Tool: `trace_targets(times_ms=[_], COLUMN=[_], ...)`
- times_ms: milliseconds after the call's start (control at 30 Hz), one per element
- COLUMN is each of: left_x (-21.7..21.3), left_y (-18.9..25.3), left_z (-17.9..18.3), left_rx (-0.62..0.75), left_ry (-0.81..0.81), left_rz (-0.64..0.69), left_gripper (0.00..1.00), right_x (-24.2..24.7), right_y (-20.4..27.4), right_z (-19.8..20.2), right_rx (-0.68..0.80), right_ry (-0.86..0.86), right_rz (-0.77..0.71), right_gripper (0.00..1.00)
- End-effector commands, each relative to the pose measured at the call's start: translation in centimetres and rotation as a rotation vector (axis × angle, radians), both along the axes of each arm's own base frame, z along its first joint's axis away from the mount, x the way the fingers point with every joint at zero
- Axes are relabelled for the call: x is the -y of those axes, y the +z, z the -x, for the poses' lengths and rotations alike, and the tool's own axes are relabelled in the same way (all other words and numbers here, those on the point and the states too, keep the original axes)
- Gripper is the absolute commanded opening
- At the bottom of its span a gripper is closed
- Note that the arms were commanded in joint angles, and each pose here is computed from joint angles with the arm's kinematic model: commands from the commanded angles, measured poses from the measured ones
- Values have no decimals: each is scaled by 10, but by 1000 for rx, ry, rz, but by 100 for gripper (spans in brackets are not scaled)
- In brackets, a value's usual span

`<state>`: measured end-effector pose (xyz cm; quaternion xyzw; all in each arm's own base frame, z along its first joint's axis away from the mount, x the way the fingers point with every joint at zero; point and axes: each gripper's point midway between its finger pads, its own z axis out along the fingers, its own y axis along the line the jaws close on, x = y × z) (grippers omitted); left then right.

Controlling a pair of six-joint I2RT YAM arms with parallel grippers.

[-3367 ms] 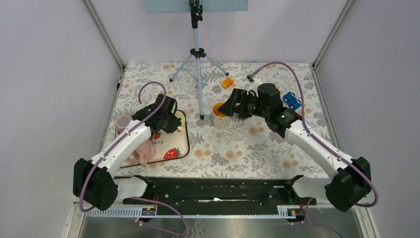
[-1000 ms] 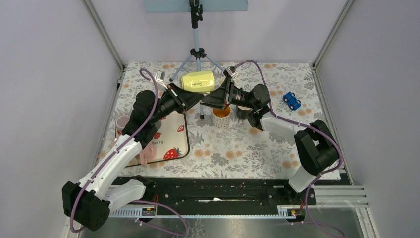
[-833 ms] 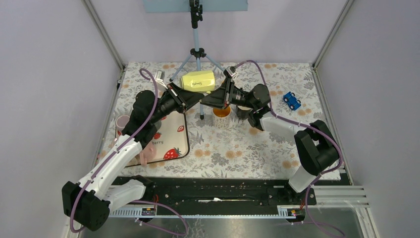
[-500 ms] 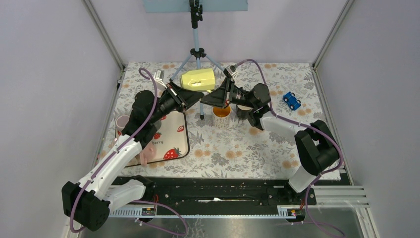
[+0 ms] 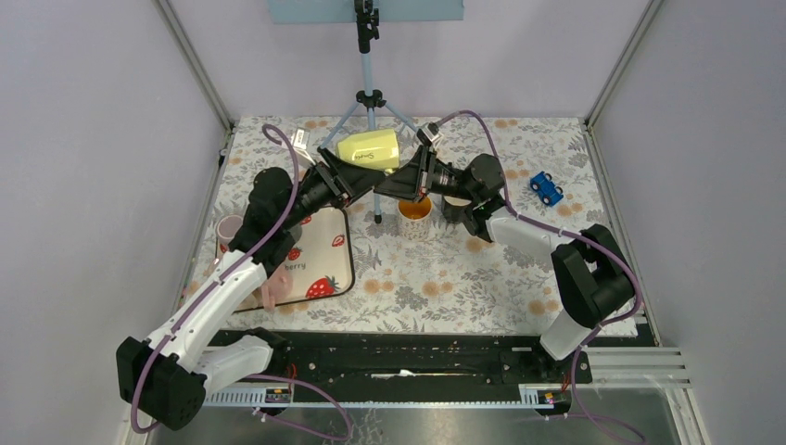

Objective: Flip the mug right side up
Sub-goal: Turn over the cup on the tray.

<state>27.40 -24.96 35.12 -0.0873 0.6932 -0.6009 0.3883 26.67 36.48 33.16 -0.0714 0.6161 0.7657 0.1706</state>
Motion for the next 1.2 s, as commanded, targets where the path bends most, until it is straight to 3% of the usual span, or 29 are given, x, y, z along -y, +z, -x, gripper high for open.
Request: trace_targets(times_ms=[0,233,533,800,1167], left_x=[4,2,-4,0,-2], left_y=[35,33,23,39,26], left_z=[8,4,-3,6,-1], left_rx=[151,154,148,207,161], left_ry=[-38,-18,22,-38,-48], left_rz=[5,-30,-139,-161,-305], left_gripper=[68,98,99,99,99], right_x=[0,0,4,11,49], right_y=[38,35,29,29,27], right_z=[8,2,-14,-25,-56], right_rx=[136,131,175,197,244], right_ry=[-17,-60,-202,-295,-538], right_rz=[-60,-48,96,183,409], right_gripper=[0,0,0,0,0])
